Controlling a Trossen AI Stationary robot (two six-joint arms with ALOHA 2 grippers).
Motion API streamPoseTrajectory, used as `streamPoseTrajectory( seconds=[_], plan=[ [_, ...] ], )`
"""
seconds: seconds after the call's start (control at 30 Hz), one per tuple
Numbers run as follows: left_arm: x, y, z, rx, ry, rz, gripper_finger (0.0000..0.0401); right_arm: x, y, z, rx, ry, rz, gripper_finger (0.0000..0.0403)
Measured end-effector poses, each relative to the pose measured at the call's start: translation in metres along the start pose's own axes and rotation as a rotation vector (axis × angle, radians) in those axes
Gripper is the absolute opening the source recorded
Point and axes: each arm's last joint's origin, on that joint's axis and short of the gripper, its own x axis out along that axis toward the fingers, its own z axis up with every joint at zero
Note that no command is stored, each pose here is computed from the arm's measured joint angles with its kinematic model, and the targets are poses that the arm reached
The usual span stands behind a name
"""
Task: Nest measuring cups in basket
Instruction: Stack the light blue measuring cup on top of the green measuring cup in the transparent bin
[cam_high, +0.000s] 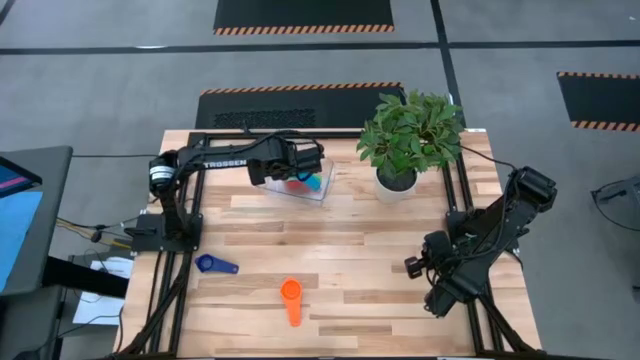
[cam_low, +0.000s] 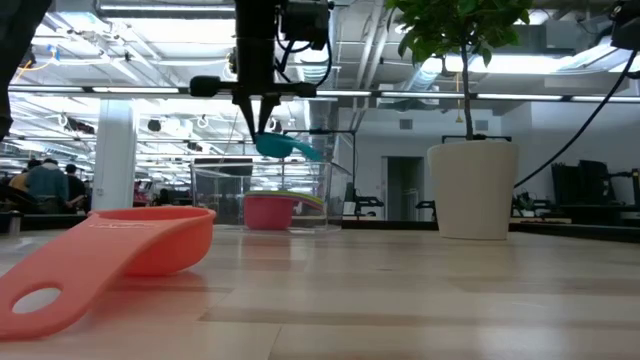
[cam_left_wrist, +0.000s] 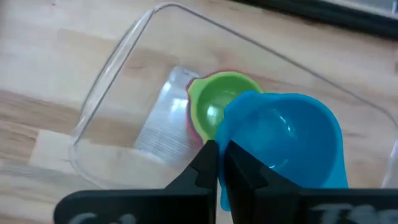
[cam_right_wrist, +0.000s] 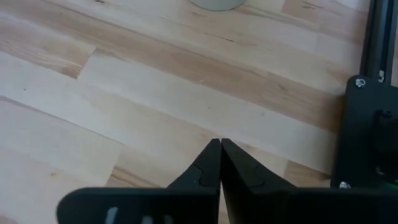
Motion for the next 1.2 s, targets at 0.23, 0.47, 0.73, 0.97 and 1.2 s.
streamPoseTrajectory(
  seconds=[0.23, 0.47, 0.73, 0.97, 1.2],
  plan=[
    [0.006, -0.002, 0.004, -0.070, 0.003, 0.008, 0.0000, 0.000, 0.000, 0.000, 0.000, -0.001, -0.001, 0.0025],
    [0.025, -0.012, -0.007, -0.092, 0.029, 0.037, 0.0000, 0.000, 0.000, 0.000, -0.003, -0.003, -0.004, 0.0023],
    [0.033, -0.016, -0.008, -0.108, 0.014, 0.039, 0.0000, 0.000, 0.000, 0.000, -0.001, -0.001, -0.001, 0.0026],
    [0.033, -0.013, -0.005, -0.140, -0.022, 0.061, 0.0003, 0.000, 0.000, 0.000, -0.026, -0.001, -0.001, 0.0022],
    [0.036, -0.013, 0.001, -0.115, 0.004, 0.072, 0.0033, 0.000, 0.000, 0.000, -0.025, 0.000, 0.000, 0.0028]
  ],
)
